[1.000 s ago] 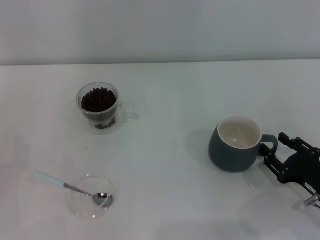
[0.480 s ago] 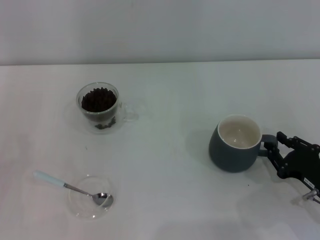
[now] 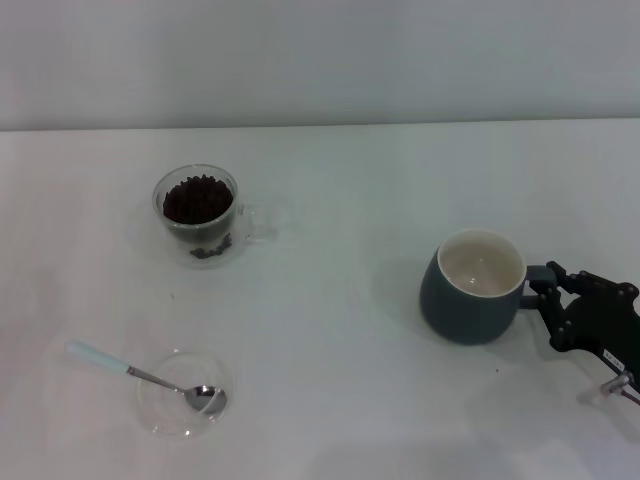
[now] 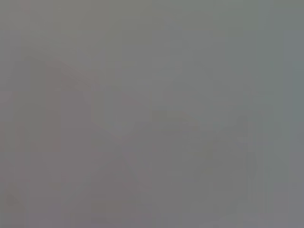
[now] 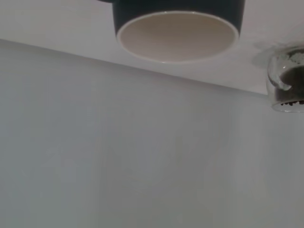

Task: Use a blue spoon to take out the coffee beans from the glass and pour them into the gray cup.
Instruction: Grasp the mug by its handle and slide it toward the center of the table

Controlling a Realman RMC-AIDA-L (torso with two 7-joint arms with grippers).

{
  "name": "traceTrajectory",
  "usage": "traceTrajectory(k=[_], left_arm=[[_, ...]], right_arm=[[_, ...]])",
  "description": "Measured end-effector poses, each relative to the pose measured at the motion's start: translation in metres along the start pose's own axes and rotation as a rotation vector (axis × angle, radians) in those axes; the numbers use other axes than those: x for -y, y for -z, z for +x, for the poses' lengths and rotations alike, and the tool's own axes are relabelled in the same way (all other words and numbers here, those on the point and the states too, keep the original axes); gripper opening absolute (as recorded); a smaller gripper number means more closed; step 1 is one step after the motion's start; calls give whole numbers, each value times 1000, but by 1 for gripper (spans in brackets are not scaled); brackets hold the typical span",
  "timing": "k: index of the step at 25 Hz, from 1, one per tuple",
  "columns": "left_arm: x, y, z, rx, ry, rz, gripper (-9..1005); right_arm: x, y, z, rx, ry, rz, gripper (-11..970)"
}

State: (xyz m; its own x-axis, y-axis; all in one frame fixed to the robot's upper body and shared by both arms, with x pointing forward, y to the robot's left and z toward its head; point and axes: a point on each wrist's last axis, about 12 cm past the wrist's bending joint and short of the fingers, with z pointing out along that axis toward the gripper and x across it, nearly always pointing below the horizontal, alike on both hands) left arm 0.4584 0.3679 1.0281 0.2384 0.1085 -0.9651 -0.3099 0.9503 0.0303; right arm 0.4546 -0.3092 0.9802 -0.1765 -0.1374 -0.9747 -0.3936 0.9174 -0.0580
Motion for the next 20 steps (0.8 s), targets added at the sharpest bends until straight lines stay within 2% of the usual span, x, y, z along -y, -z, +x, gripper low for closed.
traceTrajectory(k=[10, 20], left_arm=[[0, 0, 0, 0, 1, -5, 714], [0, 2, 1, -4, 6, -5, 714]], right_arm=[[-9, -8, -5, 15, 15, -66, 158], [-39, -21, -16, 65, 19, -197, 153]])
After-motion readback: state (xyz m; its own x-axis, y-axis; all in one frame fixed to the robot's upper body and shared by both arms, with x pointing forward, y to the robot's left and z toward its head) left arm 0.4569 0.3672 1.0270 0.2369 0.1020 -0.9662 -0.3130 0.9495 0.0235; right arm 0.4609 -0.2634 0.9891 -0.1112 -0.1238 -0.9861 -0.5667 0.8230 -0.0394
